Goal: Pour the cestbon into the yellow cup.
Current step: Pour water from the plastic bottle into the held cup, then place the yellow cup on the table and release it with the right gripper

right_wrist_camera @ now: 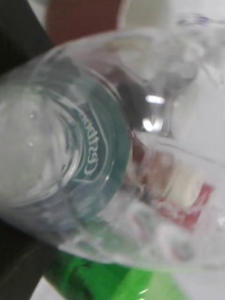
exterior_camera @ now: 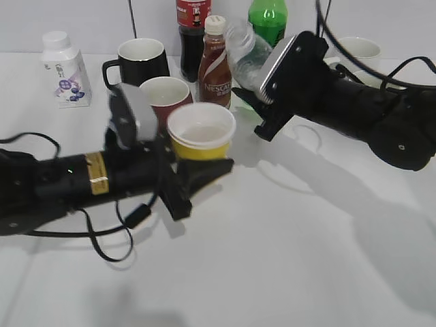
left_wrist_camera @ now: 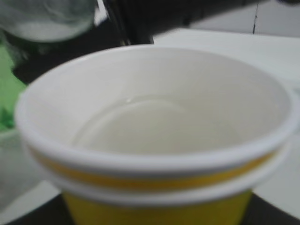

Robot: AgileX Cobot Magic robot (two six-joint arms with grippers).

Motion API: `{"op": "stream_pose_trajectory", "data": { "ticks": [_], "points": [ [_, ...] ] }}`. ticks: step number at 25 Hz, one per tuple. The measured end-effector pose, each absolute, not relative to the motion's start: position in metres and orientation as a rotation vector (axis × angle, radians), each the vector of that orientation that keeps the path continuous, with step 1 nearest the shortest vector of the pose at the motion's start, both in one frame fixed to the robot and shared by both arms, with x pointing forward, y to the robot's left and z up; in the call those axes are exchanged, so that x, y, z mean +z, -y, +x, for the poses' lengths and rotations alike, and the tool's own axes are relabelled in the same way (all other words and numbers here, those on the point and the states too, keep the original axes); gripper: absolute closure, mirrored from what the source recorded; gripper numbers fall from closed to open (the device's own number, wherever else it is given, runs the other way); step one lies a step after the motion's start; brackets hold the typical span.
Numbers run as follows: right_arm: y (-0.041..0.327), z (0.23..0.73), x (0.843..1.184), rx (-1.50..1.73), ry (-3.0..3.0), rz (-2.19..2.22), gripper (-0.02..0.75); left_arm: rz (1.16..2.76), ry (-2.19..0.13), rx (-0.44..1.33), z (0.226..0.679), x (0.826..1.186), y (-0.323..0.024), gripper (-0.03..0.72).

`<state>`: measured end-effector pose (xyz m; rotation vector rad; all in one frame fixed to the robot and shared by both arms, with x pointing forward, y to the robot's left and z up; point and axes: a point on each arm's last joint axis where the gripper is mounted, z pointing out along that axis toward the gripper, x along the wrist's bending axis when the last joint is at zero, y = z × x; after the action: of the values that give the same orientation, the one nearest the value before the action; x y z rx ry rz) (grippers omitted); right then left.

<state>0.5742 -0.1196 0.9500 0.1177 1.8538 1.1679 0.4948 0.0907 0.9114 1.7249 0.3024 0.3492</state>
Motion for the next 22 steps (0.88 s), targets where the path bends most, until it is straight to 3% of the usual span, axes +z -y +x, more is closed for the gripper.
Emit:
{"op": "stream_pose_trajectory", "data": {
  "ticks": [10,22],
  "points": [
    [0.122,0.577,0.953,1.514,-1.820,0.674,0.262,1.667,-0.416,0.499,0.499,0.939,-0.143,0.312],
    [0.129,0.582,0.950,1.528,-1.771,0.897,0.262,1.567,-0.694,0.695,0.520,0.949,-0.199,0.312]
  ]
}}
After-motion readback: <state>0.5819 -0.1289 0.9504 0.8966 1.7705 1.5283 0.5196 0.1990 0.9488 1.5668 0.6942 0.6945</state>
